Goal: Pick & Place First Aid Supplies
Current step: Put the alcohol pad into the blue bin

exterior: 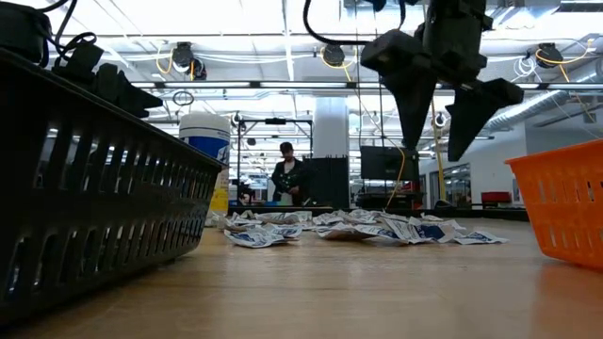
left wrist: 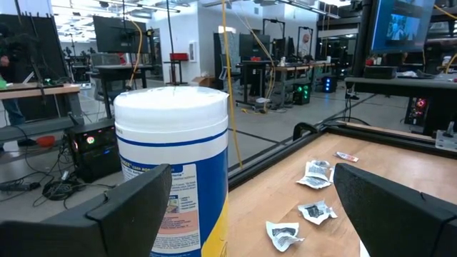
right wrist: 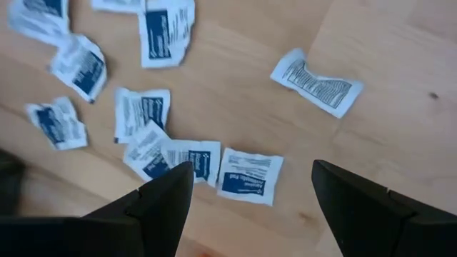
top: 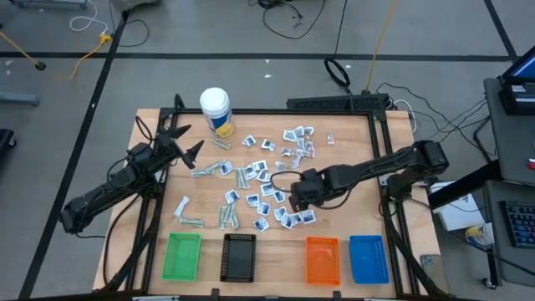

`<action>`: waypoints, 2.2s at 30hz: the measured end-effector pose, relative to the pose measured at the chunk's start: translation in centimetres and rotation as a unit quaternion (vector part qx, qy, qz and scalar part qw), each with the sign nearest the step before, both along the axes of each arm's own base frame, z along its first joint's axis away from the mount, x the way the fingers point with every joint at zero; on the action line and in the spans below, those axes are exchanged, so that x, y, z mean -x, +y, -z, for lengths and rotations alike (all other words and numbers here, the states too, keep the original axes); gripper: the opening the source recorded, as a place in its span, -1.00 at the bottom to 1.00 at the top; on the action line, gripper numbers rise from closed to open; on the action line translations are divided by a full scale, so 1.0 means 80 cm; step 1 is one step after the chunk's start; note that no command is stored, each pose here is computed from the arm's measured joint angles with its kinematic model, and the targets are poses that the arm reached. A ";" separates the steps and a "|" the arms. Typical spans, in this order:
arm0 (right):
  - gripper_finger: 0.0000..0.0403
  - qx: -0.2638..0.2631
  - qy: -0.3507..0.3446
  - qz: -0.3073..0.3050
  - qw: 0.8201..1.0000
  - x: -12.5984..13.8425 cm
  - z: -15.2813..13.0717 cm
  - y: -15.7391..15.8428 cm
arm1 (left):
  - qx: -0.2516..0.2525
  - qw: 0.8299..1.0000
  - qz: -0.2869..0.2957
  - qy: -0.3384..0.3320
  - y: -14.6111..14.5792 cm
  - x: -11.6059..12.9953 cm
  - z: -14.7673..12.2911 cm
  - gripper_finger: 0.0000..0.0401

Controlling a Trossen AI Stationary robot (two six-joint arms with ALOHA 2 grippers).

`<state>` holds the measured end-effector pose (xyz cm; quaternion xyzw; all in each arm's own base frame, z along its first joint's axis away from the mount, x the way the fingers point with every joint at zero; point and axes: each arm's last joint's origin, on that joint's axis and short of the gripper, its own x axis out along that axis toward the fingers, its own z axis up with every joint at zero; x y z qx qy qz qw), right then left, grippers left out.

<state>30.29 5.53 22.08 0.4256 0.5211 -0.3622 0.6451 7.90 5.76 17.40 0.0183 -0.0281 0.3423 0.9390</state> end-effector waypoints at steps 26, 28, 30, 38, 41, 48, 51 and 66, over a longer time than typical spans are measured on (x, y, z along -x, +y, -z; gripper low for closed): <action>0.27 0.048 0.094 -0.057 0.993 -0.024 0.093 0.035 | 0.000 1.000 0.000 0.000 0.000 0.000 0.000 0.98; 0.16 0.047 0.092 -0.050 0.993 -0.024 0.094 0.036 | 0.000 1.000 0.000 0.000 0.000 0.000 0.000 0.98; 0.02 0.046 0.091 -0.047 0.994 -0.025 0.094 0.036 | 0.000 1.000 0.000 0.000 0.000 0.000 0.000 0.98; -0.56 0.041 0.089 -0.025 0.995 -0.025 0.094 0.036 | 0.000 1.000 0.000 0.000 0.000 0.000 0.000 0.98; -0.74 0.040 0.089 -0.024 0.995 -0.025 0.094 0.036 | 0.000 1.000 0.000 0.000 0.000 0.000 0.000 0.98; -0.97 0.042 0.090 -0.039 0.994 -0.025 0.094 0.036 | 0.000 1.000 0.000 0.000 0.000 0.000 0.000 0.98; -0.98 0.044 0.091 -0.049 0.994 -0.025 0.094 0.036 | 0.000 1.000 0.000 0.000 0.000 0.000 0.000 0.98; -1.00 0.011 0.047 -0.048 0.998 -0.005 0.031 0.021 | 0.000 1.000 0.000 0.000 0.000 0.000 0.000 0.98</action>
